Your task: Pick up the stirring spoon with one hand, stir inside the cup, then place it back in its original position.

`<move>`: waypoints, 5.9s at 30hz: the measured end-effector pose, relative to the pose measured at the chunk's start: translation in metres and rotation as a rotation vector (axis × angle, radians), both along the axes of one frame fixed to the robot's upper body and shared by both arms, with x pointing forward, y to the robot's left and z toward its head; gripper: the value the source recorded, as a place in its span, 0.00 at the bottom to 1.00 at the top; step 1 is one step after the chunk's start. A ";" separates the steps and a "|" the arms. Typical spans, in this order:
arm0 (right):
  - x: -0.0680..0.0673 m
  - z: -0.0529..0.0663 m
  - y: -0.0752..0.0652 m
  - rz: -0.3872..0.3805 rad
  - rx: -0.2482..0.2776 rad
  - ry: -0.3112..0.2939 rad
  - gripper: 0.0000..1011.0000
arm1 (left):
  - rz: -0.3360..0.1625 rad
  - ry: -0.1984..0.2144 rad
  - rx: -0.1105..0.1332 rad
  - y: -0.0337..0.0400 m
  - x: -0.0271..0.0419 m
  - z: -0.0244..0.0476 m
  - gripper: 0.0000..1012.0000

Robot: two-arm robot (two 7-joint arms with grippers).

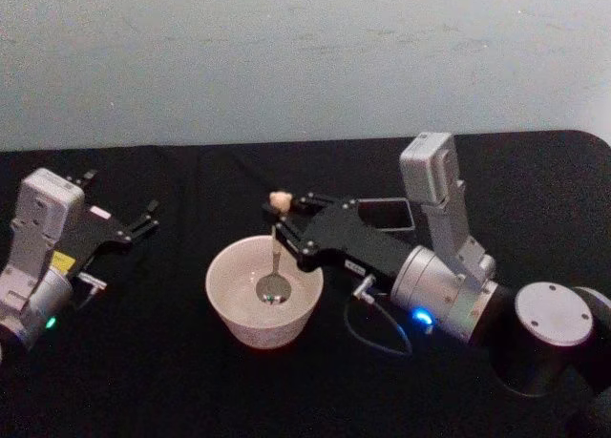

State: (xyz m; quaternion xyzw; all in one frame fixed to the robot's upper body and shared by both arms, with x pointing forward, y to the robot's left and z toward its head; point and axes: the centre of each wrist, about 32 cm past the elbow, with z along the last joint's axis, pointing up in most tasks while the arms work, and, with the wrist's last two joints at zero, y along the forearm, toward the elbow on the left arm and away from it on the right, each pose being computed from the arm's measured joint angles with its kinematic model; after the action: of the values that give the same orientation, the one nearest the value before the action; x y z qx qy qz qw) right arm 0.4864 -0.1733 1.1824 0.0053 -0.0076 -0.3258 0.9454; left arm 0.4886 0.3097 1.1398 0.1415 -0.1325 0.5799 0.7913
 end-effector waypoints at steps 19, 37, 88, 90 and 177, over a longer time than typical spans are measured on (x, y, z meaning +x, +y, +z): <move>-0.002 0.041 -0.028 -0.137 0.148 -0.126 0.22 | 0.000 0.000 0.000 0.0000 0.0000 0.0000 0.99; -0.024 0.046 -0.071 -0.294 0.096 -0.162 0.22 | 0.000 0.000 0.000 0.0000 0.0000 0.0000 0.99; -0.009 -0.010 -0.064 -0.342 0.015 0.054 0.22 | 0.000 0.000 0.000 0.0000 0.0000 0.0000 0.99; -0.009 -0.010 -0.065 -0.343 0.014 0.055 0.22 | 0.000 0.000 0.000 0.0000 0.0000 0.0000 0.99; -0.013 -0.011 -0.054 -0.824 -0.150 -0.232 0.99 | 0.000 0.000 0.000 0.0000 0.0000 0.0000 0.99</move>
State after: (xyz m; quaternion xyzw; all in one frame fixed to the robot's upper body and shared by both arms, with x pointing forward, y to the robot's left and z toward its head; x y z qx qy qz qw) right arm 0.4733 -0.2272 1.1716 -0.0300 -0.1390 -0.6715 0.7272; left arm 0.4886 0.3097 1.1398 0.1415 -0.1325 0.5799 0.7913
